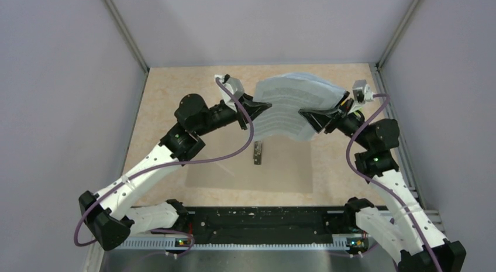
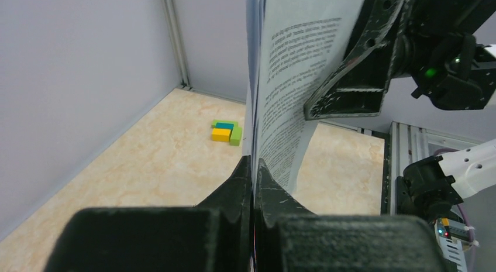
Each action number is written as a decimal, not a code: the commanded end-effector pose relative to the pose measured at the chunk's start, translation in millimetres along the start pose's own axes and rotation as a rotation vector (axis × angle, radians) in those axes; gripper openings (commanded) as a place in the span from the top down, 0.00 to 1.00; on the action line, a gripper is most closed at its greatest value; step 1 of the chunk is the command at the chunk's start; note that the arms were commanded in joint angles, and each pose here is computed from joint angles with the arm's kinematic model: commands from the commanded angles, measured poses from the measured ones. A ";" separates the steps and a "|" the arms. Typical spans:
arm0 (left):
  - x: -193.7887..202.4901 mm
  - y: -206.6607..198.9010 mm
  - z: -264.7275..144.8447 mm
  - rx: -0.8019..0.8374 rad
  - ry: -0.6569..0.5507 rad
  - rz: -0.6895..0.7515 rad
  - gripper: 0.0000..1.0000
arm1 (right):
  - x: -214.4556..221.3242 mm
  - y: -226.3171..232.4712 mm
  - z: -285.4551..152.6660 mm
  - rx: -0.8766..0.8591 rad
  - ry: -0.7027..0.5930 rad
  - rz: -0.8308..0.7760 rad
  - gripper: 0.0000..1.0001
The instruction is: Put the files into the folder
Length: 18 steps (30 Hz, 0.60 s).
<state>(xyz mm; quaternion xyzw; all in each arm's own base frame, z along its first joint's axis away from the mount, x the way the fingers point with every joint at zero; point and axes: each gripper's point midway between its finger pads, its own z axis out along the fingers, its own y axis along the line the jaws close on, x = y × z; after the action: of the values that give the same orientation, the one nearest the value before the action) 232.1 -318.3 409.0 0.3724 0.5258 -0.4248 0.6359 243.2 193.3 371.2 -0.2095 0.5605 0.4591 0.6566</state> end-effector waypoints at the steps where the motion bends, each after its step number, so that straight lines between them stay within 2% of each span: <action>1: -30.0 5.6 -5.0 -0.058 -0.049 -0.017 1.00 | -34.9 30.8 -2.7 -0.096 -0.066 -0.034 0.56; 14: -48.0 5.3 -2.7 -0.072 -0.056 -0.100 1.00 | -14.6 19.2 -3.4 -0.073 -0.047 0.010 0.58; 18: -47.6 6.9 -2.1 -0.080 -0.046 -0.115 1.00 | -17.2 19.3 -1.9 -0.076 -0.057 0.014 0.63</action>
<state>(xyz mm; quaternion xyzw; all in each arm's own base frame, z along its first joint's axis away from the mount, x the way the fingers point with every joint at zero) 233.5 -311.2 433.4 0.3225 0.5575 -0.4417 0.6245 228.8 197.1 378.4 -0.2146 0.5462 0.4894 0.6450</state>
